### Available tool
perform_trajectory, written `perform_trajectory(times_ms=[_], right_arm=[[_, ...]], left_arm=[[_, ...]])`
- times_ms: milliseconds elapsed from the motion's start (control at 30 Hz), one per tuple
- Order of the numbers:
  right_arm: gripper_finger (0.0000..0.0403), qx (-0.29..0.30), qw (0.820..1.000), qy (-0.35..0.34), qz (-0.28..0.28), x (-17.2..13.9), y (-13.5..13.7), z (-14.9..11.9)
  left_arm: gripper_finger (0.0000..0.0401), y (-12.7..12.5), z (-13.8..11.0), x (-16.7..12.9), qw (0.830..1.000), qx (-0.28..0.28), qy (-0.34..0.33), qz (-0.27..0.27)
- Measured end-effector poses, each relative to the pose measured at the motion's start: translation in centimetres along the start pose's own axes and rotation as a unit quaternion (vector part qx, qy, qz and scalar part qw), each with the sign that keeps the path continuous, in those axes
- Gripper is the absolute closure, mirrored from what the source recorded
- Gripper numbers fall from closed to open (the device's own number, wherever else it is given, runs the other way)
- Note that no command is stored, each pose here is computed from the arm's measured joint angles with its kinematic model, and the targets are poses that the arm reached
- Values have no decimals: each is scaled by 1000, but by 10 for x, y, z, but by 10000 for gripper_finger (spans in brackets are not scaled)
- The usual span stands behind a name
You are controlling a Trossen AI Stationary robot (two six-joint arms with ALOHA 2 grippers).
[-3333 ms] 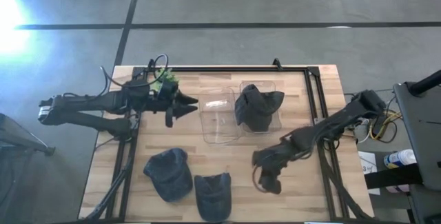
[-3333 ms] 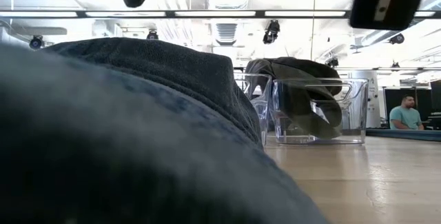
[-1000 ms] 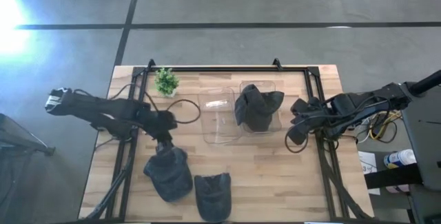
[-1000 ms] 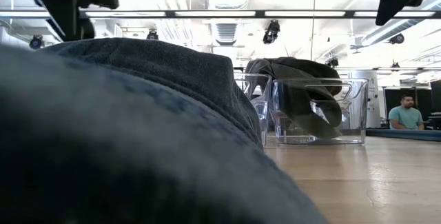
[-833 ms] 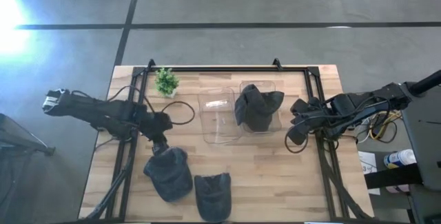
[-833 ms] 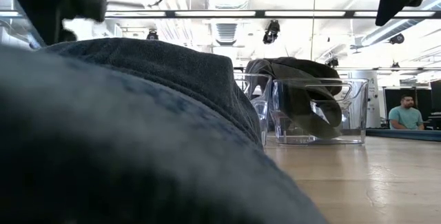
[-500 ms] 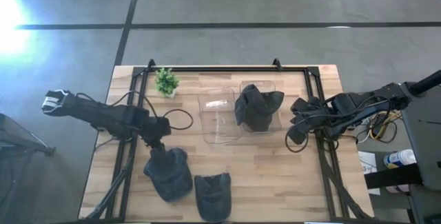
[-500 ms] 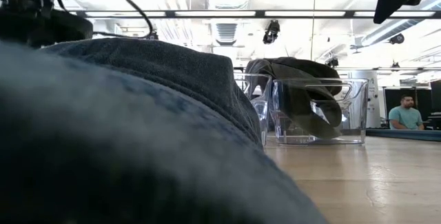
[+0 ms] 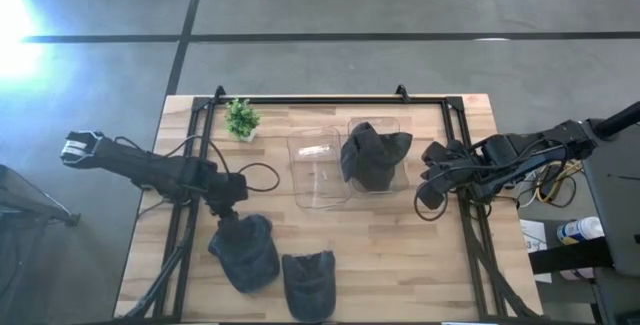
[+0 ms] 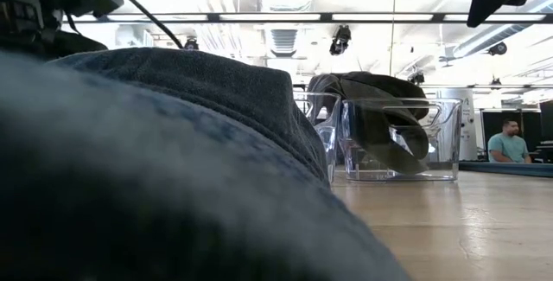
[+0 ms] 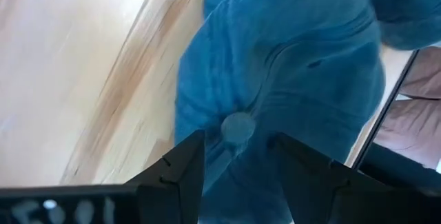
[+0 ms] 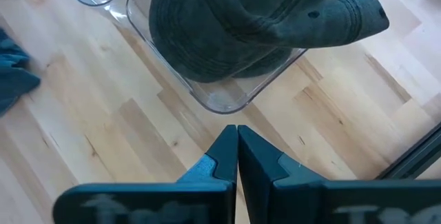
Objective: Pick & Place hat
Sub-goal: Put the left blue cap into the left transparent bin
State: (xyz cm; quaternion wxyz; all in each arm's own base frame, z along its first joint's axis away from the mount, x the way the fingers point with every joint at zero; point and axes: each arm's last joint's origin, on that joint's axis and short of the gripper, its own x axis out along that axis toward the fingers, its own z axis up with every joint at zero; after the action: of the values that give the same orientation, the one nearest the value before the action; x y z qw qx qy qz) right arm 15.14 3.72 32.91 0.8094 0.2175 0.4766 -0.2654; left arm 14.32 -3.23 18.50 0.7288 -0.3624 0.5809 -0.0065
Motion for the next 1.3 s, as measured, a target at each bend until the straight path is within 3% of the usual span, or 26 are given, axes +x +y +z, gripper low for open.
perform_trajectory(times_ms=[633,833,1300], right_arm=[[394,10,1000,-10,16,0,3,2],[394,11,1000,-11,17,0,3,2],[394,16,999,-18,28,0,5,4]], left_arm=[[236,14,-5,17,1000,11,3,-2],[236,9,0,17,999,31,-15,-32],[246,8,6,22,998,58,-32,-15]])
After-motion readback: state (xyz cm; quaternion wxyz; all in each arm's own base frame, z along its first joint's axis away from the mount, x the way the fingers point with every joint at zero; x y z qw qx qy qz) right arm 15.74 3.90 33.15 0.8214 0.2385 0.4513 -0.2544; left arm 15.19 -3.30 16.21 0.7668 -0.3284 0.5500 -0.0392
